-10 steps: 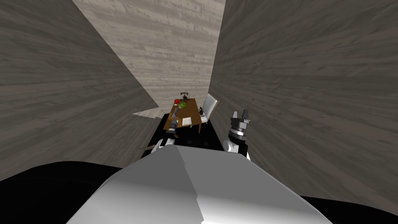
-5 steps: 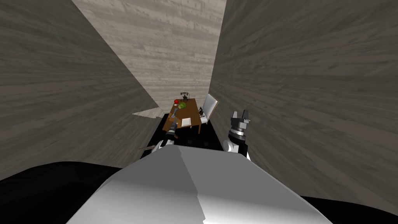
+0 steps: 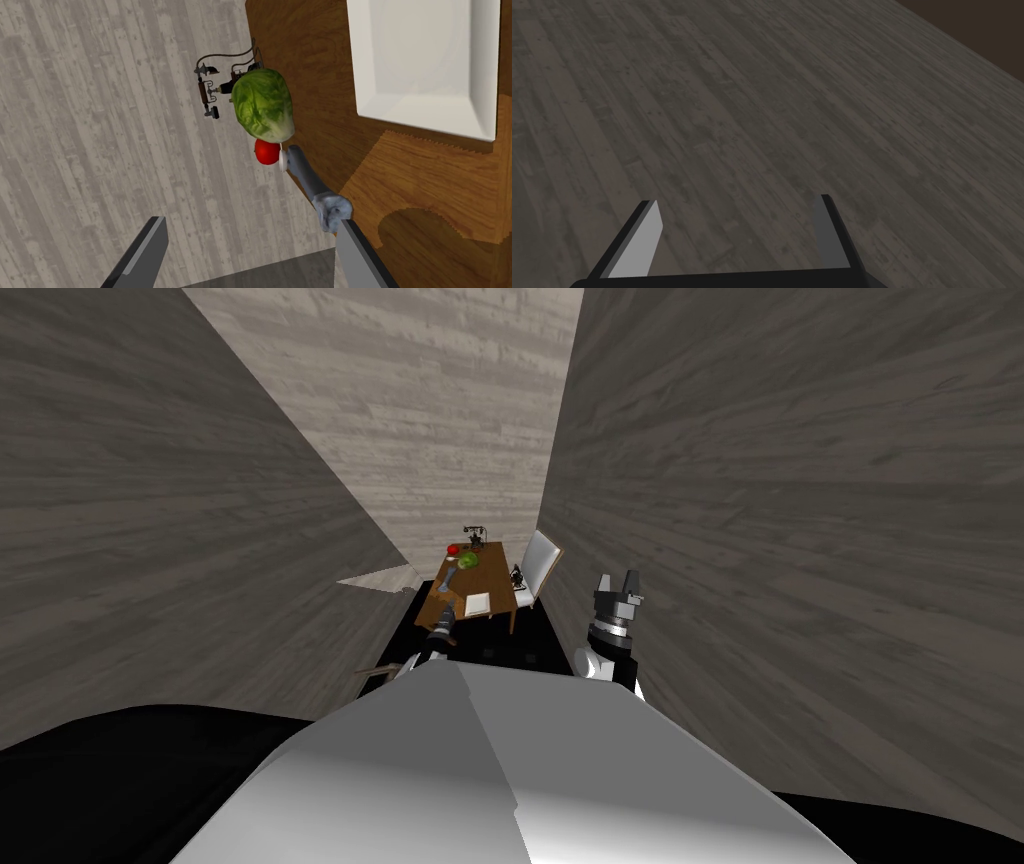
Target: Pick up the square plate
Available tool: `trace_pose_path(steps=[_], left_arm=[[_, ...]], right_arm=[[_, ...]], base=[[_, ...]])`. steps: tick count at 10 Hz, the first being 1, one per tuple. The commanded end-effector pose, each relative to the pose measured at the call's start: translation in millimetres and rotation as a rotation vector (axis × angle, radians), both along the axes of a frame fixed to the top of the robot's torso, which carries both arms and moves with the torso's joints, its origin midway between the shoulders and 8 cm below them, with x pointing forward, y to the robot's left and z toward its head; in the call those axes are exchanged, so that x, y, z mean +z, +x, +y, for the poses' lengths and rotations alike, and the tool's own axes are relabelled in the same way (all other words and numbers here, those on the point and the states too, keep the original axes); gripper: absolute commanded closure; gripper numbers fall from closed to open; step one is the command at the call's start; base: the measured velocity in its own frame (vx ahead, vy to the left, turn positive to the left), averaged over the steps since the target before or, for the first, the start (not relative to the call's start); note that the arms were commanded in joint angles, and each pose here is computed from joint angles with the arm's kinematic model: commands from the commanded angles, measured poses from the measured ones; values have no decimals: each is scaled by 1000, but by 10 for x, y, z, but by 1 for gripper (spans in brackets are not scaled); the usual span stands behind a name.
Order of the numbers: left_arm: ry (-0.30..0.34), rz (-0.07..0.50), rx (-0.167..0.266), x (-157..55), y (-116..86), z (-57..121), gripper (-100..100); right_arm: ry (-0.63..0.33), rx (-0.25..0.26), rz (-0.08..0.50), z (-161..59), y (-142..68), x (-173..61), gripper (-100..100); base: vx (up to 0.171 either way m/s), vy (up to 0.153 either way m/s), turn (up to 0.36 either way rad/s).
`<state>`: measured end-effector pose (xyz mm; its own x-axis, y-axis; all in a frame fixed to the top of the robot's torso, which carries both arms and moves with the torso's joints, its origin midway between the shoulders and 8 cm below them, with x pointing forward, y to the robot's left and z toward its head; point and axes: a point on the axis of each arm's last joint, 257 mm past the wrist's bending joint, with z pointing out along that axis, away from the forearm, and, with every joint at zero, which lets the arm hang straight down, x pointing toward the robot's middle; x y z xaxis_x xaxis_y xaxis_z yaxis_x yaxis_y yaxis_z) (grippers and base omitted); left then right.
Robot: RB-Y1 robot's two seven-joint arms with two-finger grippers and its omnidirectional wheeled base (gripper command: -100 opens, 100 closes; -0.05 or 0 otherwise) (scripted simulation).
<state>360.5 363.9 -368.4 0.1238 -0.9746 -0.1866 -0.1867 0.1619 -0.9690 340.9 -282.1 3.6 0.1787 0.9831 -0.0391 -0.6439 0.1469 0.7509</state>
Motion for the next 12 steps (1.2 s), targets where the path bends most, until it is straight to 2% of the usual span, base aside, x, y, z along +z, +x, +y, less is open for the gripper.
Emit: trace_pose_path(steps=[1, 9, 12], left_arm=[[-4, 21, 7, -134, -29, 41, -100], [-30, 118, 44, -700, -243, 167, -100], [-39, 144, 54, -850, -316, 188, -100]], right_arm=[[0, 0, 0, 0, 0, 0, 0], [0, 0, 0, 0, 0, 0, 0], [0, 0, 0, 0, 0, 0, 0]], base=[[30, -19, 8], [24, -13, -5], [19, -14, -13]])
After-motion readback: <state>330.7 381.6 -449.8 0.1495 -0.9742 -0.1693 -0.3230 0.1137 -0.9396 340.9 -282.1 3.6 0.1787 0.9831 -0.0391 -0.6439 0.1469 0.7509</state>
